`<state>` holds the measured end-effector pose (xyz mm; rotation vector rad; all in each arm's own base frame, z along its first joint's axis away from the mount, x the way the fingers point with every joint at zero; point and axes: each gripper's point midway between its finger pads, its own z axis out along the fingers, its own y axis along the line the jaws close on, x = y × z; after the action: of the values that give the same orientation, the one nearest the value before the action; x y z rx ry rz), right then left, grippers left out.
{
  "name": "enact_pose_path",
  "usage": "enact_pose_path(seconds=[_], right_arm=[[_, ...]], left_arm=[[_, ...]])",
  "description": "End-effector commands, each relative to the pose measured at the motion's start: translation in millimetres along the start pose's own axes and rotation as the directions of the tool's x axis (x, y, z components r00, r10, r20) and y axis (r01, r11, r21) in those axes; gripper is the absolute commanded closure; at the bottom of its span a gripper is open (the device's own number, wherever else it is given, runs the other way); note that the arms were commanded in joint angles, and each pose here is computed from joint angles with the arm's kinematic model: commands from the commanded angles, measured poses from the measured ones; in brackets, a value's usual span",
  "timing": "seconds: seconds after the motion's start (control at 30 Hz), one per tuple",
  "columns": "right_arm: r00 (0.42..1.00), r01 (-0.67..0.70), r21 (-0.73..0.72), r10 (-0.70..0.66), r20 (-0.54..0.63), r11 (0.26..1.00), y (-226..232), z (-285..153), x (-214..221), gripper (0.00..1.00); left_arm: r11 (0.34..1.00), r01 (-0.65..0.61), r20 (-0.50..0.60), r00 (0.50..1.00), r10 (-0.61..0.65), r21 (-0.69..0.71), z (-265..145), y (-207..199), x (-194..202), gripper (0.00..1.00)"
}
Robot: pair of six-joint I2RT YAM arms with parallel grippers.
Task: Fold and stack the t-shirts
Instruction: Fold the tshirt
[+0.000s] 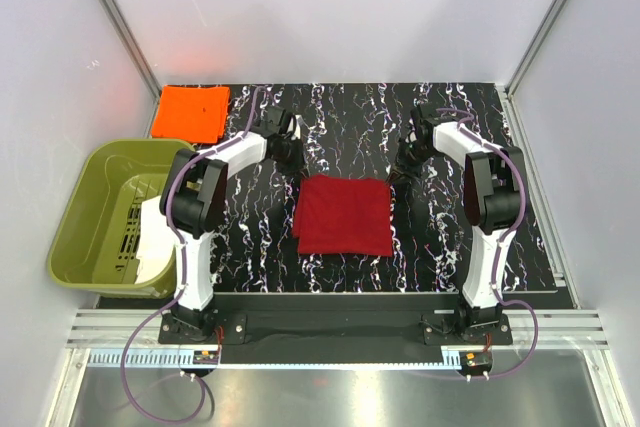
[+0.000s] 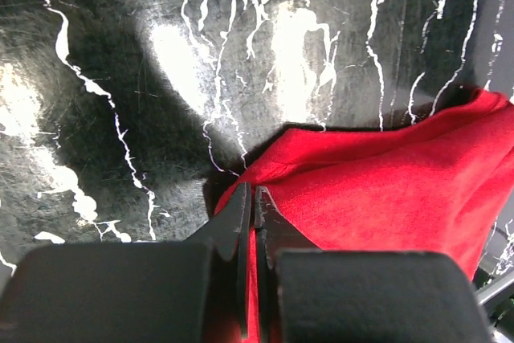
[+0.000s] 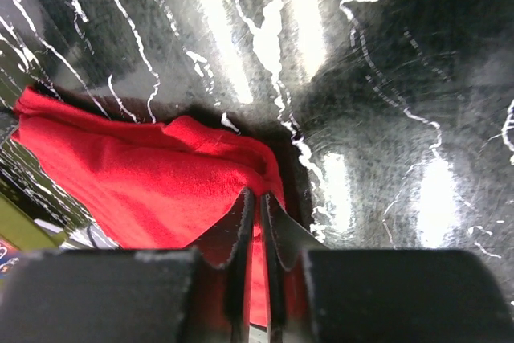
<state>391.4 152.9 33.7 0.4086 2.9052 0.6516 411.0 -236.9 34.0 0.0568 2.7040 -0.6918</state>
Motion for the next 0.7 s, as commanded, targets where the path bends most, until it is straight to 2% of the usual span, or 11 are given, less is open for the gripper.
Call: enact_pose_path(seconds=[0.0, 0.1, 0.3, 0.33, 0.37, 0.4, 0.43, 0.53, 0.57, 0.63, 0.67], right_arm=[[1.0, 0.012, -0.003, -0.012, 0.021, 1.0, -2, -3, -13, 0.91], [1.0, 0.011, 0.022, -0.012, 0.026, 1.0, -12, -3, -14, 0.95], [0.997, 0.067, 0.044, -0.068, 0.027, 0.997, -25, 9, -13, 0.94], [0.997, 0.073, 0.048, -0.075, 0.02, 0.996, -26, 9, -13, 0.88], [0.997, 0.072, 0.044, -0.073, 0.019, 0.996, -25, 8, -13, 0.82], [0.997, 0.071, 0.035, -0.072, 0.024, 0.997, -21, 3, -13, 0.74], [0.997, 0.074, 0.027, -0.075, 0.03, 0.997, -18, 0, -14, 0.69], [0.997, 0.063, 0.027, -0.064, 0.05, 0.998, -11, -17, -14, 0.52], [0.998, 0.057, 0.041, -0.058, 0.037, 0.998, -13, -22, -10, 0.38], [0.998, 0.048, 0.066, -0.05, 0.032, 0.997, -14, -36, -1, 0.27], [0.997, 0.059, 0.074, -0.063, 0.05, 0.996, -11, -47, 1, 0.25]], left_arm=[[0.999, -0.006, 0.071, 0.997, 0.008, -0.037, -5, 0, -21, 1.0], [0.997, -0.004, 0.1, 0.995, 0.012, -0.082, -9, 8, -25, 1.0], [0.997, -0.041, 0.101, 0.994, 0.048, -0.073, -10, 3, -33, 1.0], [0.996, -0.053, 0.089, 0.994, 0.06, -0.075, -12, 3, -32, 0.94], [0.995, -0.061, 0.09, 0.994, 0.068, -0.08, -15, 2, -34, 0.82], [0.992, -0.075, 0.104, 0.991, 0.086, -0.101, -24, 3, -35, 0.53], [0.991, -0.082, 0.113, 0.989, 0.094, -0.108, -30, 2, -35, 0.46], [0.984, -0.104, 0.152, 0.98, 0.125, -0.143, -56, 3, -33, 0.37], [0.983, -0.111, 0.152, 0.979, 0.133, -0.147, -62, 3, -31, 0.34], [0.978, -0.133, 0.143, 0.977, 0.156, -0.162, -75, 5, -22, 0.31], [0.977, -0.142, 0.152, 0.974, 0.166, -0.157, -84, 2, -21, 0.31]])
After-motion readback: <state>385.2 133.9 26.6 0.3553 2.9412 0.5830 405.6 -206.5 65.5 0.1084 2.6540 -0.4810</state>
